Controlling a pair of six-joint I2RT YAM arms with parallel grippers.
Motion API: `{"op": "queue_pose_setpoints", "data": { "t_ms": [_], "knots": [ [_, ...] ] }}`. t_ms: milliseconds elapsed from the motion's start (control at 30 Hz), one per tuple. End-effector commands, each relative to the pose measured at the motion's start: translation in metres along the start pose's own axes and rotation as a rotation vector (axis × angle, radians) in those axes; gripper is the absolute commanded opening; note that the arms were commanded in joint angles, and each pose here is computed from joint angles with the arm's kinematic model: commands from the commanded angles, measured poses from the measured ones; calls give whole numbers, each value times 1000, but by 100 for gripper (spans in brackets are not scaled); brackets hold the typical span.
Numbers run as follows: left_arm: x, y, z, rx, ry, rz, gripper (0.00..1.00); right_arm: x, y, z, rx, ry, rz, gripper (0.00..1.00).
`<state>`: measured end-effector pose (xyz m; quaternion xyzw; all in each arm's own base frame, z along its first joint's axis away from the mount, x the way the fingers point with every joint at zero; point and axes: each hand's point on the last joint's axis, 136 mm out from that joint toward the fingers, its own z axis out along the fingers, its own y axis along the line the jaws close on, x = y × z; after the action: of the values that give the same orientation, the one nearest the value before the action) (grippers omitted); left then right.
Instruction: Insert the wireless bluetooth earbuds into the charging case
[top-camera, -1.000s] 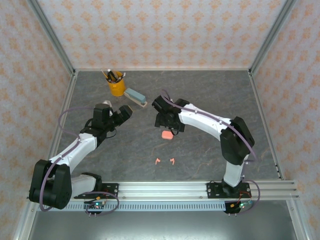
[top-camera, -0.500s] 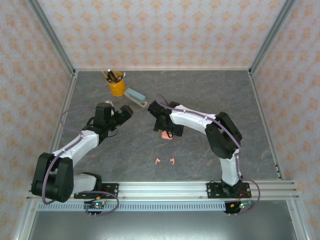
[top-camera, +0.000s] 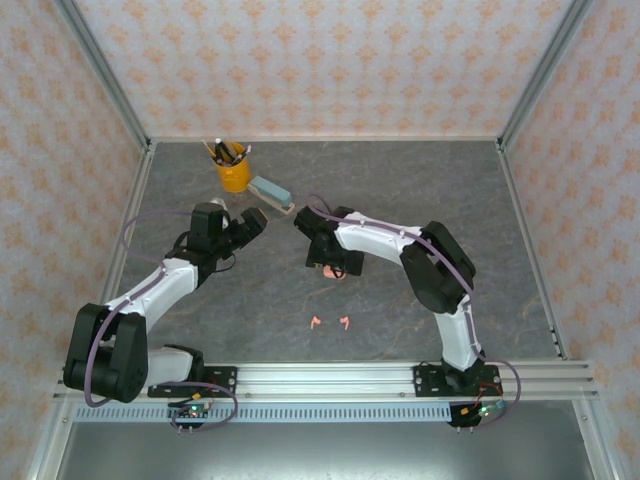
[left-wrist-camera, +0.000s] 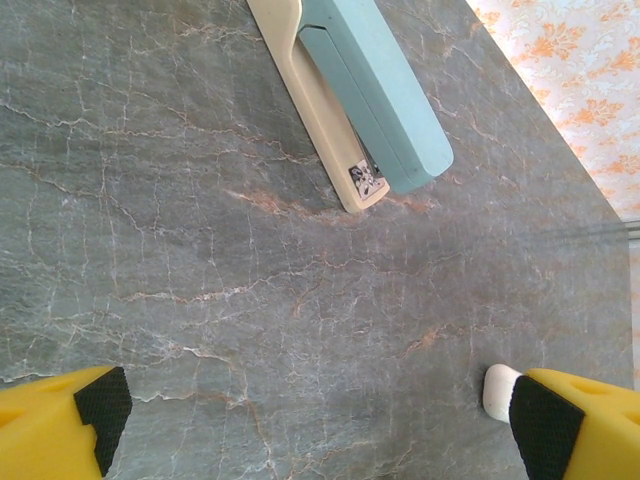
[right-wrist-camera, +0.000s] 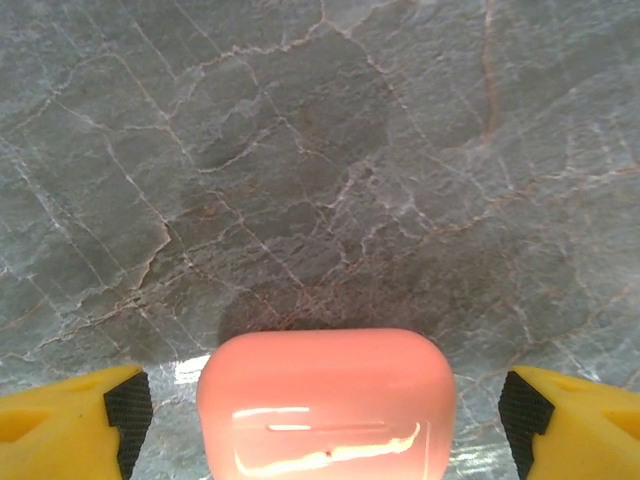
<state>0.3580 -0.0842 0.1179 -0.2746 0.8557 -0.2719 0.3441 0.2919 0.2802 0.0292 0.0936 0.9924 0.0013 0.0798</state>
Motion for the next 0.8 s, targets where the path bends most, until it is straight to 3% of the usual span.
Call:
{"op": "queue_pose_setpoints", "data": {
  "t_ms": [0,767],
  "knots": [
    [-10,-15,-2,37,-29,27,100,3,2,5,-3,6,-35,90],
    [-3,-24,0,36,-30,46,100,9,-11,19,-20,39,-27,81]
  ]
}}
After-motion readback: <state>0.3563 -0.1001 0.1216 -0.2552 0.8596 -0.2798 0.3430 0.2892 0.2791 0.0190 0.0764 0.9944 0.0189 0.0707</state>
